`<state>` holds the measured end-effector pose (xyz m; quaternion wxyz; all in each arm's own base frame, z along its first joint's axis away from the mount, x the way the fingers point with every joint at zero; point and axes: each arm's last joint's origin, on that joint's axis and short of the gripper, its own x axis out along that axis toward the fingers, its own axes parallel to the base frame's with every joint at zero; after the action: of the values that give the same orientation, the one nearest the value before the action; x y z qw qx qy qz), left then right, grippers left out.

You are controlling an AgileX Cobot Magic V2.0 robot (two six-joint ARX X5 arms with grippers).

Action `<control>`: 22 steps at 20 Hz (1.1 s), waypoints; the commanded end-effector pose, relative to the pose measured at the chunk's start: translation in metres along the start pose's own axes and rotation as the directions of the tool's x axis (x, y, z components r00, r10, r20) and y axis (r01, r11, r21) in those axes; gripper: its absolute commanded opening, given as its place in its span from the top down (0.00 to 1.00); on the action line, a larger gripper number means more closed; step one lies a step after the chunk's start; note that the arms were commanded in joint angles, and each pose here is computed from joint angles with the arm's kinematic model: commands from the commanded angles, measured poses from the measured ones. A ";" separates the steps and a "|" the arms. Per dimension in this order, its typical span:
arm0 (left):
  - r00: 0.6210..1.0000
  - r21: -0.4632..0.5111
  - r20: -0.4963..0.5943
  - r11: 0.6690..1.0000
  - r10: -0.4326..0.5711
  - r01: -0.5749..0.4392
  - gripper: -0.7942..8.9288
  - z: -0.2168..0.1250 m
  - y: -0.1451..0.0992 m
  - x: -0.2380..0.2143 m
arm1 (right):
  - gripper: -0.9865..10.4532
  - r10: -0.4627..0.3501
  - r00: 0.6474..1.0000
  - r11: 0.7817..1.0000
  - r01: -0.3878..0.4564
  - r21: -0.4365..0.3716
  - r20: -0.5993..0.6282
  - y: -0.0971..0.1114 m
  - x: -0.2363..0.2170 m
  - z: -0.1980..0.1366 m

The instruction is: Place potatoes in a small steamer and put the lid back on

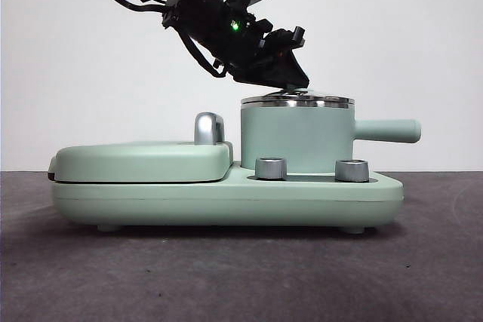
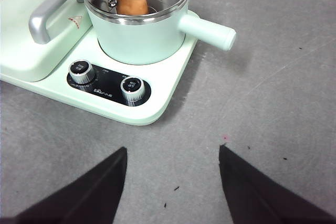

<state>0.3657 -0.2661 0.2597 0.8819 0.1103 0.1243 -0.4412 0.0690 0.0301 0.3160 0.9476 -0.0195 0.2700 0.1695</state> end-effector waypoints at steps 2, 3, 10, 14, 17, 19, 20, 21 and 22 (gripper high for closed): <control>0.999 -0.002 -0.038 1.000 -0.021 0.021 0.63 -0.005 -0.004 0.009 | 0.67 0.002 1.000 1.000 -0.002 0.001 0.009 0.000 0.000 0.002; 0.999 -0.005 -0.045 1.000 -0.023 0.022 0.59 -0.006 -0.004 0.009 | 0.67 0.002 1.000 1.000 -0.002 0.001 0.009 0.000 0.000 0.002; 1.000 -0.087 -0.002 0.996 0.016 -0.016 0.59 0.018 0.007 -0.018 | 0.67 0.002 1.000 1.000 -0.002 0.000 0.004 0.000 0.000 0.001; 0.998 -0.210 -0.008 0.975 0.065 -0.065 0.59 0.038 0.023 -0.055 | 0.67 0.002 1.000 1.000 -0.002 0.000 0.005 0.000 0.000 0.001; 0.995 -0.290 -0.055 0.953 0.077 -0.090 0.60 0.042 0.035 -0.084 | 0.67 0.002 1.000 1.000 -0.002 0.000 0.005 0.000 0.000 0.001; 0.995 -0.312 -0.074 0.945 0.074 -0.093 0.60 0.041 0.040 -0.102 | 0.67 0.002 1.000 1.000 -0.002 0.000 0.005 0.000 0.000 0.001; 0.993 -0.319 -0.085 0.942 0.080 -0.103 0.60 0.040 0.041 -0.109 | 0.67 0.002 1.000 1.000 -0.002 0.000 0.005 0.000 0.000 0.001; 0.992 -0.330 -0.087 0.937 0.090 -0.113 0.60 0.039 0.041 -0.119 | 0.67 0.002 1.000 1.000 -0.002 0.000 0.004 0.000 0.000 0.001; 0.991 -0.338 -0.085 0.933 0.100 -0.123 0.60 0.037 0.040 -0.127 | 0.67 0.003 1.000 1.000 -0.003 0.000 0.003 0.000 0.000 0.001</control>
<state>0.3288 -0.1565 0.3321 0.9059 -0.0161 0.2314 -0.3544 0.0689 0.0300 0.3159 0.9477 -0.0199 0.2704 0.1685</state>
